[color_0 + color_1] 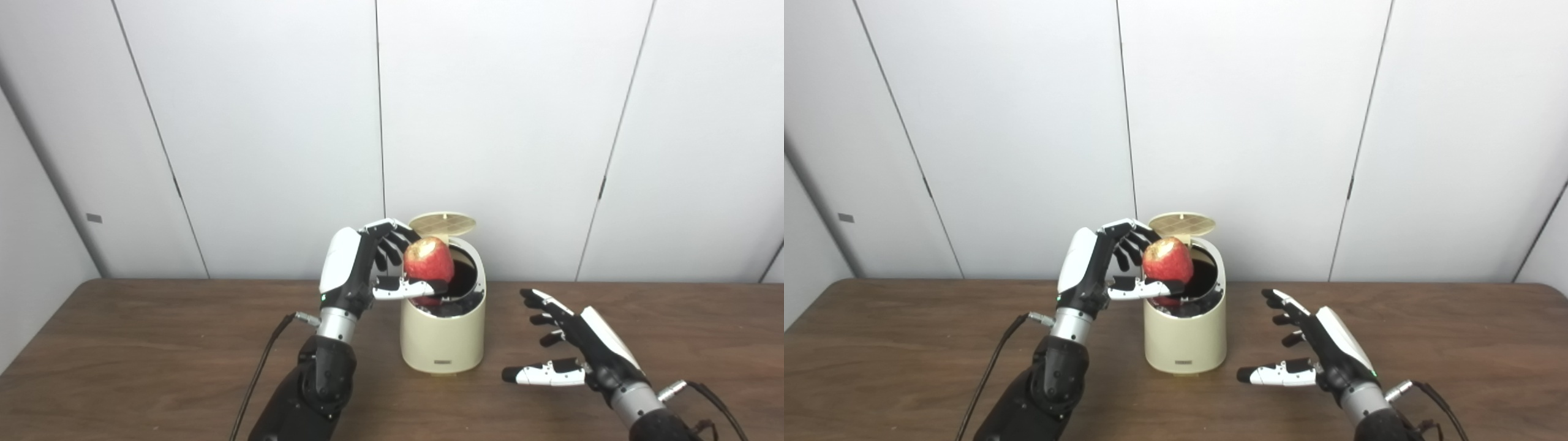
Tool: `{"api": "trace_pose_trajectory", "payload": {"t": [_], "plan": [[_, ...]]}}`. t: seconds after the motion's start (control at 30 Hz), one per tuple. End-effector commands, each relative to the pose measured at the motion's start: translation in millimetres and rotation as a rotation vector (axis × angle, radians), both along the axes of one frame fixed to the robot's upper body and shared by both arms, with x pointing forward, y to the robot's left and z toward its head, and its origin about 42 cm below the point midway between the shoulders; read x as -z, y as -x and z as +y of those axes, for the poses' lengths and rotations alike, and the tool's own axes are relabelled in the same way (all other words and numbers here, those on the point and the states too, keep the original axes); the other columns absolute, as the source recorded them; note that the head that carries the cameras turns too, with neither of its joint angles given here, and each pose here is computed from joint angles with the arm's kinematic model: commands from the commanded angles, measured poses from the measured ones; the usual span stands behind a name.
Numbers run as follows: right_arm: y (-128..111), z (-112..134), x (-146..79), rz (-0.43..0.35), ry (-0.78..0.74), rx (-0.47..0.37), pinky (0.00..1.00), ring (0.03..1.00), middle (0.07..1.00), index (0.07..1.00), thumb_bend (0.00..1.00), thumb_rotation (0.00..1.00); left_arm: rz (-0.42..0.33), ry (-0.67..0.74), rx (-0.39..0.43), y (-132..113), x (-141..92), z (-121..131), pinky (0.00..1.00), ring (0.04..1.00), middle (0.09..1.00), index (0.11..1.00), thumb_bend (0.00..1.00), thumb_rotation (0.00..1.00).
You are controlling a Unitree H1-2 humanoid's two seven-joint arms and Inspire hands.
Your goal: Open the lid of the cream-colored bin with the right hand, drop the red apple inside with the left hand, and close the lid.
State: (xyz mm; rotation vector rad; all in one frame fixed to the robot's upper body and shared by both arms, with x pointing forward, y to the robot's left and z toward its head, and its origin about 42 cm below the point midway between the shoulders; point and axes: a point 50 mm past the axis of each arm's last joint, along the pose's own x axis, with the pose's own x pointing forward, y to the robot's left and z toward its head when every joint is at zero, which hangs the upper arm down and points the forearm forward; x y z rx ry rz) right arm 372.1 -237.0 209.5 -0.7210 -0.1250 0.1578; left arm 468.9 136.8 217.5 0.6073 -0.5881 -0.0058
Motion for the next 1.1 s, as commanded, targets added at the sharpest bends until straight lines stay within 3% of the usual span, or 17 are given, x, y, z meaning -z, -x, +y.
{"api": "trace_pose_trajectory", "payload": {"t": [0.0,0.2,0.23,0.27,0.33,0.47,0.53,1.07], "plan": [[-2,2,-21,-0.075,-0.001,-0.008,0.67,0.821,0.889,0.888,0.79,0.3,-0.112,0.016,0.042,-9,-35,-10,0.29,0.407,0.471,0.494,0.53,0.0],[-2,0,-21,-0.076,0.006,-0.005,0.67,0.817,0.885,0.881,0.79,0.29,-0.111,-0.014,0.075,-7,-34,-11,0.45,0.501,0.479,0.518,0.52,0.0],[-2,0,-21,-0.076,0.005,-0.004,0.67,0.816,0.884,0.879,0.79,0.29,-0.112,-0.019,0.078,-7,-35,-11,0.47,0.52,0.535,0.58,0.78,0.06],[-3,0,-21,-0.075,0.003,-0.004,0.67,0.816,0.884,0.879,0.79,0.29,-0.113,-0.023,0.081,-7,-35,-11,0.47,0.525,0.554,0.603,0.87,0.09],[-3,1,-21,-0.076,0.0,-0.005,0.67,0.816,0.886,0.878,0.79,0.3,-0.113,-0.025,0.087,-7,-35,-10,0.47,0.53,0.569,0.621,0.95,0.11],[-5,3,-22,-0.074,-0.001,-0.008,0.66,0.816,0.888,0.874,0.81,0.32,-0.095,-0.026,0.1,-5,-36,-8,0.5,0.545,0.582,0.632,0.98,0.18],[-5,4,-22,-0.072,-0.004,-0.013,0.66,0.817,0.892,0.877,0.81,0.33,-0.093,-0.031,0.097,-4,-36,-6,0.46,0.531,0.579,0.633,0.99,0.2],[-3,9,-23,-0.073,-0.009,-0.019,0.66,0.816,0.888,0.881,0.8,0.3,-0.079,-0.035,0.111,-1,-36,2,0.41,0.524,0.589,0.649,1.0,0.21]]}}
